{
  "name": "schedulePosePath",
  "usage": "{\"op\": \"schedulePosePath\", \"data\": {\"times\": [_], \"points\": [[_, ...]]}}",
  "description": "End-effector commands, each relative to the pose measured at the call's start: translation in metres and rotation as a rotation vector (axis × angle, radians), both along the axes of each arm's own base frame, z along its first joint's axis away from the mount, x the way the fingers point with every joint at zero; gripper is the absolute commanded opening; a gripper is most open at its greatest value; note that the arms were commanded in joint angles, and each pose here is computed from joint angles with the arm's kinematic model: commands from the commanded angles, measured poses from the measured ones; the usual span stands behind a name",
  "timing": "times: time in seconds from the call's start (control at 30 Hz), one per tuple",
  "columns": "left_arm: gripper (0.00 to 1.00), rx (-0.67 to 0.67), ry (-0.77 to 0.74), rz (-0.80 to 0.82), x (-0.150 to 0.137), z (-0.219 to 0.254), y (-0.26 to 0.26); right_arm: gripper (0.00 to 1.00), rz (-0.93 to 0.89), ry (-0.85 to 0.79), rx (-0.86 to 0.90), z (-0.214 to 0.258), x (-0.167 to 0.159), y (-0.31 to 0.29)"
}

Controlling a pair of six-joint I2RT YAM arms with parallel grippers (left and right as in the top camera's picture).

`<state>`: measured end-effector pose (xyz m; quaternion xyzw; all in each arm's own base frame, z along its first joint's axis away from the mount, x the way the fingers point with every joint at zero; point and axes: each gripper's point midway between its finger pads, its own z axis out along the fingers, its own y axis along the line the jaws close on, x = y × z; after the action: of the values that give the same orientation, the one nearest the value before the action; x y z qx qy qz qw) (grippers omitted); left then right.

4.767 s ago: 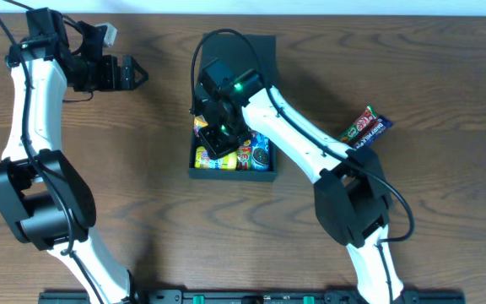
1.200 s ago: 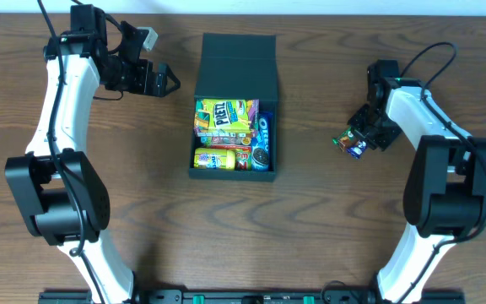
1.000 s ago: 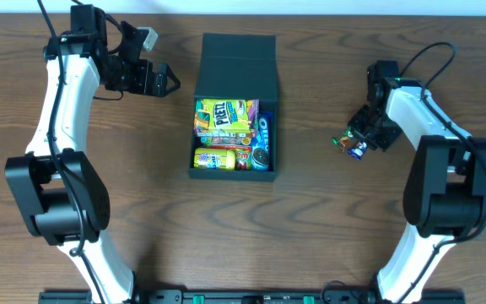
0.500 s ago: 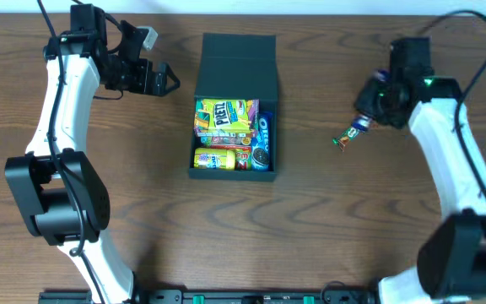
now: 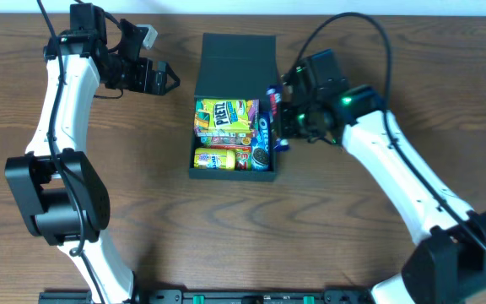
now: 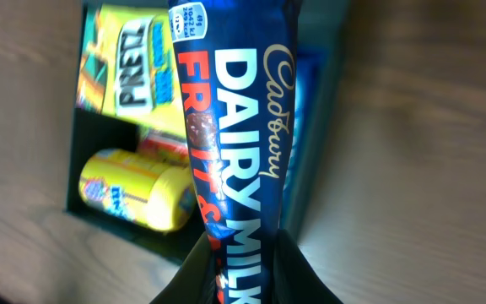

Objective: Pack container
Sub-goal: 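Carry the Dairy Milk bar into the box and release it, then move the right gripper back to the red KitKat bar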

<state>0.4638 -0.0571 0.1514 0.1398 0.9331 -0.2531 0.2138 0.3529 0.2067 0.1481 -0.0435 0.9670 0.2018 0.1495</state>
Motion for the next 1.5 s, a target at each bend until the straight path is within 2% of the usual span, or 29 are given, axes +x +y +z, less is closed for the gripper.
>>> {"op": "schedulePosePath", "data": {"times": [0.0,0.17,0.5,0.53,0.6,0.67,0.8,0.83,1.03,1.2,1.33,1.47], "points": [[0.96,0.013,-0.057,-0.012,0.004,0.018,0.001,0.02,-0.014,0.057,-0.004,-0.012,-0.007,0.012],[0.96,0.013,-0.049,-0.012,0.002,0.017,0.001,0.02,-0.099,0.153,-0.002,-0.030,-0.014,0.021],[0.96,0.013,-0.047,-0.012,0.002,0.017,0.001,0.03,-0.128,0.111,-0.081,-0.039,-0.006,0.013],[0.96,0.013,-0.047,-0.012,0.002,0.017,0.001,0.12,-0.128,0.101,-0.074,-0.038,-0.003,0.014],[0.96,0.013,-0.047,-0.012,0.002,0.017,0.001,0.55,-0.127,0.087,-0.066,-0.037,0.000,0.016],[0.96,0.013,-0.047,-0.012,0.002,0.017,0.001,0.60,-0.127,0.081,-0.062,-0.036,0.001,0.016],[0.96,0.013,-0.047,-0.012,0.002,0.017,0.001,0.81,-0.134,0.077,-0.061,-0.036,0.004,0.013],[0.96,0.013,-0.047,-0.012,0.002,0.017,0.001,0.82,-0.138,0.077,-0.062,-0.036,0.005,0.011],[0.95,0.030,-0.045,-0.005,0.002,0.015,0.004,0.80,-0.275,0.066,-0.133,-0.039,0.024,-0.036],[0.96,0.043,-0.039,0.000,0.002,0.013,0.006,0.78,-0.524,0.107,-0.199,-0.044,0.039,-0.118],[0.95,0.041,-0.036,0.004,0.002,0.013,0.006,0.77,-0.635,0.120,-0.222,-0.051,0.048,-0.163],[0.96,0.036,-0.029,0.015,0.002,0.013,0.006,0.68,-0.715,0.193,-0.234,-0.076,0.048,-0.181]]}}
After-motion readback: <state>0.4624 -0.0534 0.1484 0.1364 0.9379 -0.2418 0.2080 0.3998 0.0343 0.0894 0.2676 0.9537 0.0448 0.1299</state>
